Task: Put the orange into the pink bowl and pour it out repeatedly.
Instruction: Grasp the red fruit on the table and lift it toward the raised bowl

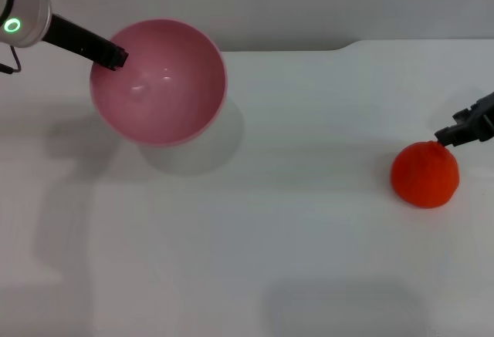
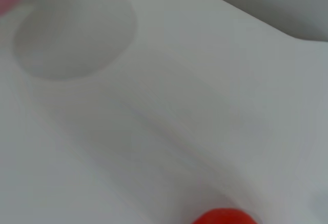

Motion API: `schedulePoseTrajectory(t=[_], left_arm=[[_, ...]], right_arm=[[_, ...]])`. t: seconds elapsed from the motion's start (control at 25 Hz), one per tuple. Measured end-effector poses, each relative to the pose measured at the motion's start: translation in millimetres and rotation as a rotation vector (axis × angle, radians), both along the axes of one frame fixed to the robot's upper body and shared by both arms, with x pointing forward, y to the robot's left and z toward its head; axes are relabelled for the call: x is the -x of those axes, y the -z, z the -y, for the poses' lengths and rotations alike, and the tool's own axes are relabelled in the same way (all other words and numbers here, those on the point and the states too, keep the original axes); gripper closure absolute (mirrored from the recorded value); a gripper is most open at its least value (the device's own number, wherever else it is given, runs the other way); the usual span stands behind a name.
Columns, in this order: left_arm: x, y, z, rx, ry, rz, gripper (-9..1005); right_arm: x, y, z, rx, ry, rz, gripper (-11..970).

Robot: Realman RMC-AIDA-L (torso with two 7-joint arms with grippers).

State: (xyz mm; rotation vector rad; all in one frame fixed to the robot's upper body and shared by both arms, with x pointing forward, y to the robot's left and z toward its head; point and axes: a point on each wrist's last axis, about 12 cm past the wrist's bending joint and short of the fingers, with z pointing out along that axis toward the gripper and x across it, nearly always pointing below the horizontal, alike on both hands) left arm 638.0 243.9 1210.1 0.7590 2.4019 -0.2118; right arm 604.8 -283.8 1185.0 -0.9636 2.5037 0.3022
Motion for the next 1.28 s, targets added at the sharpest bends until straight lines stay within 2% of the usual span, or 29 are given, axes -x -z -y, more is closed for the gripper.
schedulePoseTrajectory(t=[0.4, 0.72, 1.12, 1.24, 1.28], left_arm=[[-0.5, 0.5, 6.4, 0.005, 0.012, -0.019, 954], [-0.3, 0.0, 9.8, 0.004, 0.021, -0.025, 955], [-0.3, 0.1, 10.6, 0.004, 0.022, -0.026, 954], [-0.4, -0.1, 10.8, 0.004, 0.023, -0.025, 954], [-0.6, -0.5, 11.2, 0.004, 0.023, -0.025, 954]], right_arm=[[-1.1, 34.4, -13.1, 0.055, -0.007, -0.025, 513], [-3.5, 51.5, -19.2, 0.081, -0.012, -0.027, 557], [-6.0, 51.3, -21.1, 0.094, -0.021, 0.020, 613], [-6.9, 46.3, -21.3, 0.089, -0.018, 0.042, 759], [-7.0, 42.7, -21.1, 0.085, -0.016, 0.057, 766]])
